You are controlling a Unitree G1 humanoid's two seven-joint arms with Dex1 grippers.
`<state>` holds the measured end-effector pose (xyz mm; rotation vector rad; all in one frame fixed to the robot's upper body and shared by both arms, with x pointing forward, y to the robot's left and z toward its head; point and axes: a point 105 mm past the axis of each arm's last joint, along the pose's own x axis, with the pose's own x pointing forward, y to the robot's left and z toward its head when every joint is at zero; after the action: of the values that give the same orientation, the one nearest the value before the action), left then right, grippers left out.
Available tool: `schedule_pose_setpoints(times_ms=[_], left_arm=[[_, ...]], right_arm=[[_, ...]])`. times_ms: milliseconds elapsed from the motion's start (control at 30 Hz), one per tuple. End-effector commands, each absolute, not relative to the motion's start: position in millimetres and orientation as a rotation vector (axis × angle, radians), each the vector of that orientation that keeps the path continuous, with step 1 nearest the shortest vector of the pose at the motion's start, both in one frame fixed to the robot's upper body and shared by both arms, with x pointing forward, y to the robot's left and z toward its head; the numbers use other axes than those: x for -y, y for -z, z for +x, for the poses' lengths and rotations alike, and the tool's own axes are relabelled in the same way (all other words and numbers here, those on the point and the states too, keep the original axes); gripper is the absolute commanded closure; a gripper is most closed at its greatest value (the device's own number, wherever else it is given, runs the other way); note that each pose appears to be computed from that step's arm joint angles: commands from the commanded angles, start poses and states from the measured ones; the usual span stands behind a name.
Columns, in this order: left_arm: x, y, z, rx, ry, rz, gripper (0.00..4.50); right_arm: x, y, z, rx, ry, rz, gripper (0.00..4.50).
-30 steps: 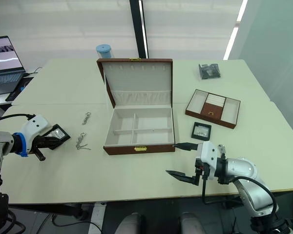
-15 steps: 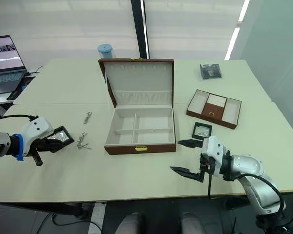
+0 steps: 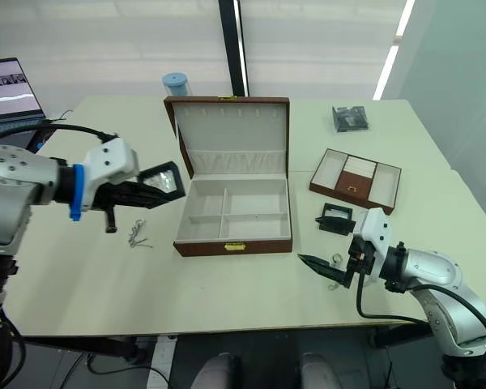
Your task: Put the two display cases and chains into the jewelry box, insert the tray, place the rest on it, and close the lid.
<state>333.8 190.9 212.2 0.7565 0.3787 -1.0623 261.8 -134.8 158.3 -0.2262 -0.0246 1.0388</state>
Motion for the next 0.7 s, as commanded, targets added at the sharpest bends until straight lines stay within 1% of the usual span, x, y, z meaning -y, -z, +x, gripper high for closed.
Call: schedule_pose_setpoints(times_ms=[33,200,367,500,700], left_arm=[[-170,-218,339,-0.346,1.114,0.797,4.48],[-136,-212,360,-0.312,1.173,0.804,4.48],[-111,-202,383,-0.294,1.19,0.841,4.48],[-95,-189,394,-0.305,1.223,0.846,4.48],[-88,-175,397,-0.326,1.259,0.845,4.48]], right_arm=[[142,-169,259,0.072,-0.98,-0.261,0.0],[152,-164,259,0.065,-0.889,-0.25,0.0],[152,-165,259,0.078,-0.837,-0.235,0.0],[151,-164,257,0.083,-0.808,-0.23,0.0],[152,-164,253,0.081,-0.78,-0.223,0.0]])
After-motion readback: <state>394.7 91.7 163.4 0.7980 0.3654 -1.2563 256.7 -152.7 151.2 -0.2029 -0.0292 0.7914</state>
